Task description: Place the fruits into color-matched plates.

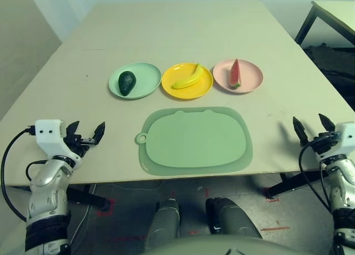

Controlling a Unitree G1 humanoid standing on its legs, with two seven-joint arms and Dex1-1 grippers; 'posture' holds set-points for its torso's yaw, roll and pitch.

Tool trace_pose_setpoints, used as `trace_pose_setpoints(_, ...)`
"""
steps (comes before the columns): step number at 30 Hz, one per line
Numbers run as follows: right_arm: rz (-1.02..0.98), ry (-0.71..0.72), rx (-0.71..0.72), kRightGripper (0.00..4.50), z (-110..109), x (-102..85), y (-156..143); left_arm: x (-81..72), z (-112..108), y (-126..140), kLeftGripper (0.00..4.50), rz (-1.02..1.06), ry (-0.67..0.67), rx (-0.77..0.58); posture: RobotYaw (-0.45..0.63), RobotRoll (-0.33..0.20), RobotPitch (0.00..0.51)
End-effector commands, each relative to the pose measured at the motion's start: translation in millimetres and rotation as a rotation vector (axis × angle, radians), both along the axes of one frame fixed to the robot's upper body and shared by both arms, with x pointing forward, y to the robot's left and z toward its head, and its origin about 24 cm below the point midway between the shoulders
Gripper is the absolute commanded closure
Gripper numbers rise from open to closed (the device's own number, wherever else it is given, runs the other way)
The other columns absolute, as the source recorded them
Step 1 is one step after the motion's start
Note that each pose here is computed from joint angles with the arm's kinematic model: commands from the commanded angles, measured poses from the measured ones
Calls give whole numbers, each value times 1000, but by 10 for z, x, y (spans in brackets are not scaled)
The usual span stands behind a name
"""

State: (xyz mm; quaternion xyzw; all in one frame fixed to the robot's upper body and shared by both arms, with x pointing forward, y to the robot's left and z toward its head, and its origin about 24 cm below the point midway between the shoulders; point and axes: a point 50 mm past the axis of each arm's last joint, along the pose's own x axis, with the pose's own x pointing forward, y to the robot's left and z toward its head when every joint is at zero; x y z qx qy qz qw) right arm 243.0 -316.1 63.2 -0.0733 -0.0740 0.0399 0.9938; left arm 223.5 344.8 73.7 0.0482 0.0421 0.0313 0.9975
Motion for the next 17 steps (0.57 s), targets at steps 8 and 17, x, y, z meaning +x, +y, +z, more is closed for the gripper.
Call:
trace_pose_setpoints(8,9,-12,27,0,2,102,9,-61,36,127,31,69,-9,-21,32,0,147)
trace_pose_setpoints(17,-17,-17,12,0,22,99,-84,36,50,54,31,32,-14,-5,25,0,141)
